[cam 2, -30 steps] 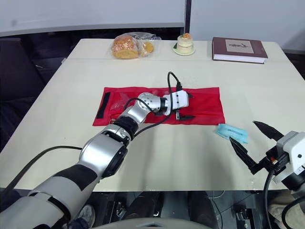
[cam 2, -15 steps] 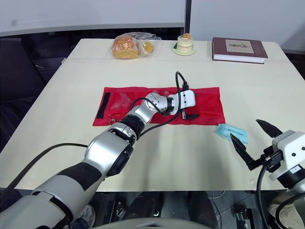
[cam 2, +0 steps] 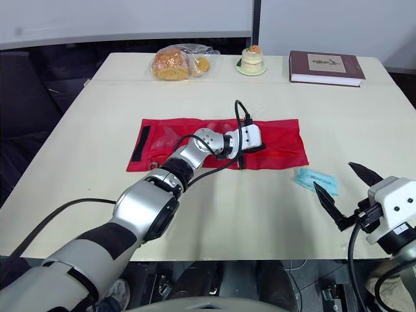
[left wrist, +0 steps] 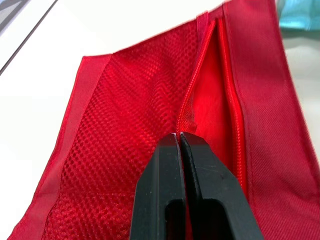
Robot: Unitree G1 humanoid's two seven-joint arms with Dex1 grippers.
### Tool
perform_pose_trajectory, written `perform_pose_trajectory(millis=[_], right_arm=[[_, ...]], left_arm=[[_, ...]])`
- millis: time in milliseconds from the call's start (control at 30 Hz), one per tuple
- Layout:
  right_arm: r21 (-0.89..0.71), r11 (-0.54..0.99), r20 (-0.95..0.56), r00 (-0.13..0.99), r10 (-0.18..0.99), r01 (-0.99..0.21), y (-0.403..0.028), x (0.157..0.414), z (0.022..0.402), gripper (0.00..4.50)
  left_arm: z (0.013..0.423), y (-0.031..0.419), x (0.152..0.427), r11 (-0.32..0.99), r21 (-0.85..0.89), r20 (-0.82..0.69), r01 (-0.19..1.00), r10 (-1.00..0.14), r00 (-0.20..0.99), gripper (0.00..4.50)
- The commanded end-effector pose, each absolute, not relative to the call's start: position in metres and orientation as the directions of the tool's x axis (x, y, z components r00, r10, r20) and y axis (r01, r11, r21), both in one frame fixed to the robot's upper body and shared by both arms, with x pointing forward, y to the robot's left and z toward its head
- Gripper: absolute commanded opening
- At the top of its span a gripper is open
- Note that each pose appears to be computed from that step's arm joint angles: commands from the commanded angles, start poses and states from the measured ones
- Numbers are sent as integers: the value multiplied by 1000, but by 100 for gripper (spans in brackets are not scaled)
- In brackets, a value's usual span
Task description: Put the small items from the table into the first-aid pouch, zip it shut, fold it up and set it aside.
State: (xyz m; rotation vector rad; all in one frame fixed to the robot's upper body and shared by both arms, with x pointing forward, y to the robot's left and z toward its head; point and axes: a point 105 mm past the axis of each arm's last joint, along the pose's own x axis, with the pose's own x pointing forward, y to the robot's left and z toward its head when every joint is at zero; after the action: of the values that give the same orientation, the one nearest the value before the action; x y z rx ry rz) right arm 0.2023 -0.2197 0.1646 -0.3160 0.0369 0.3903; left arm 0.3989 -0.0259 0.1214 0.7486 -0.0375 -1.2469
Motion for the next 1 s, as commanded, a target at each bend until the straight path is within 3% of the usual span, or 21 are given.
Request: perform_pose_trajectory(millis=[33, 333, 633, 867, 1000], right_arm=[[-339, 863, -287, 915, 284, -374, -237, 206, 139, 450], [-294, 761, -451, 786, 424, -579, -268, 228, 115, 450], [-245, 701, -405, 727, 554, -670, -263, 275, 110, 450], [-214, 651, -479, 659, 580, -728, -270, 276, 95, 450], [-218, 654, -469, 665, 581, -724, -272, 276, 97, 347]], left_arm=[[136, -31, 396, 107, 560, -306, 821, -895, 325, 7], [139, -37, 393, 91, 558, -299, 825, -905, 302, 7], [144, -43, 391, 81, 562, -290, 823, -913, 288, 7], [145, -45, 390, 79, 564, -284, 822, -916, 283, 7], [145, -44, 390, 83, 563, -282, 822, -916, 286, 0]])
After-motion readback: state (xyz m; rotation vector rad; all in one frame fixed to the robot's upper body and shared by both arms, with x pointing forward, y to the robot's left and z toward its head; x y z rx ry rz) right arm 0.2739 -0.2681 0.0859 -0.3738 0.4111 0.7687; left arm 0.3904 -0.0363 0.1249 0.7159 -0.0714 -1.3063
